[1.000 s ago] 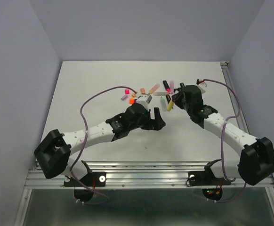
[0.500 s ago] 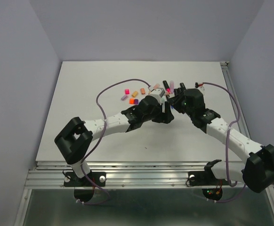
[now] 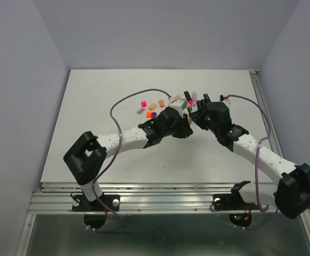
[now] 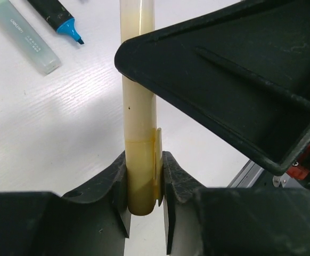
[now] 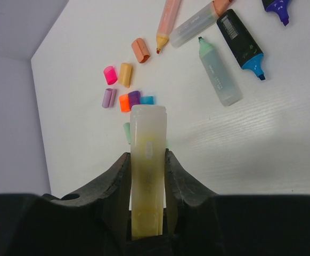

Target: Open the pen caps

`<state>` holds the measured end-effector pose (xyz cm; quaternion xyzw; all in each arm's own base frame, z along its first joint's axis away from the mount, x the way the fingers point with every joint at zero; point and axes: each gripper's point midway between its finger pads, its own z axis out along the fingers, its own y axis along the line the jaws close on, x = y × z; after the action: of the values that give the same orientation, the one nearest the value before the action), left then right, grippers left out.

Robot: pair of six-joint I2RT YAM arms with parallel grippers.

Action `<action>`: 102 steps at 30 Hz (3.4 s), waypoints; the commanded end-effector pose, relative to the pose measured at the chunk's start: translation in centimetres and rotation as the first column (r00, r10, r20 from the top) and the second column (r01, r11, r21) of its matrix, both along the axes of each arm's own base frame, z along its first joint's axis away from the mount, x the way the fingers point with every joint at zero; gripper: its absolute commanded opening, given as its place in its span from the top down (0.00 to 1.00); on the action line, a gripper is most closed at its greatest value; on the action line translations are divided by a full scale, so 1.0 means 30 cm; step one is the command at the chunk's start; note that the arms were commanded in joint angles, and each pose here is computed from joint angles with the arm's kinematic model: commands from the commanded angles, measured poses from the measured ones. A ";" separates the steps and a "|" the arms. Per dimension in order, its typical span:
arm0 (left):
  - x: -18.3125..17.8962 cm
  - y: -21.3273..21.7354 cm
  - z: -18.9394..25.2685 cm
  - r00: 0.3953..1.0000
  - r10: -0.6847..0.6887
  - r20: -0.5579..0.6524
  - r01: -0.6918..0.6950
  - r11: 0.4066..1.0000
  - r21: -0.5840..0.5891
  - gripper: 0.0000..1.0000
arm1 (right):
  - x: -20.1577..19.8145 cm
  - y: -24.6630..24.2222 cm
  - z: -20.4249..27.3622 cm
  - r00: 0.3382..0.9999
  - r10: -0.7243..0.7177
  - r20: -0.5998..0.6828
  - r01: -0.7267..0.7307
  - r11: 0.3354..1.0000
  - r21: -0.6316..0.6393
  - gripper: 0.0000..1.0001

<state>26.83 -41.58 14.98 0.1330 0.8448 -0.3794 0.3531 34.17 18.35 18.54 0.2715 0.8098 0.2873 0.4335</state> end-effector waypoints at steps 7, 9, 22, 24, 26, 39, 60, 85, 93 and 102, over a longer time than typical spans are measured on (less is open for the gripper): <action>-0.193 -0.034 0.102 0.978 -0.206 -0.034 0.193 0.955 -0.226 1.00 | 0.173 -0.175 0.003 0.943 -0.315 0.108 0.331 0.921 -0.207 0.99; -0.292 -0.018 0.073 0.961 -0.271 -0.060 0.250 0.938 -0.239 1.00 | 0.261 -0.236 -0.014 0.914 -0.393 0.105 0.406 0.869 -0.282 0.99; -0.258 0.141 0.014 0.994 -0.063 -0.093 0.049 0.988 -0.148 1.00 | 0.384 -0.249 -0.034 0.952 -0.285 0.110 0.305 0.884 -0.355 0.99; -0.153 0.217 -0.021 0.994 0.035 -0.107 -0.042 0.997 -0.060 1.00 | 0.342 -0.227 -0.063 0.977 -0.195 0.089 0.214 0.900 -0.381 0.99; -0.084 0.291 -0.062 0.986 0.112 -0.126 -0.113 0.994 0.004 1.00 | 0.307 -0.228 -0.061 0.983 -0.164 0.087 0.185 0.905 -0.383 0.99; 0.256 0.588 -0.236 0.873 0.479 -0.088 -0.431 0.844 0.318 0.97 | 0.236 -0.274 -0.278 0.976 -0.208 -0.070 0.151 0.869 -0.470 0.99; 0.380 0.691 -0.294 0.846 0.526 -0.089 -0.447 0.790 0.419 0.48 | 0.272 -0.243 -0.453 0.941 -0.254 -0.225 0.119 0.867 -0.485 0.66; 0.142 1.064 0.330 0.530 0.827 0.187 -0.825 0.554 -0.110 0.01 | -0.164 -0.484 -0.006 0.939 -0.338 0.066 0.338 0.868 -0.365 0.00; 0.050 1.207 0.306 0.353 0.923 0.150 -0.900 0.379 -0.215 0.01 | -0.224 -0.525 0.012 0.928 -0.358 0.101 0.370 0.857 -0.358 0.00; 0.055 1.232 0.276 0.304 0.941 0.146 -0.928 0.327 -0.176 0.01 | -0.244 -0.514 -0.047 0.937 -0.341 0.072 0.344 0.871 -0.352 0.00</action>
<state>28.30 -5.60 21.05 -0.3232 0.7427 -0.1074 0.5766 26.94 2.69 17.63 0.3230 0.7919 0.0413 0.5165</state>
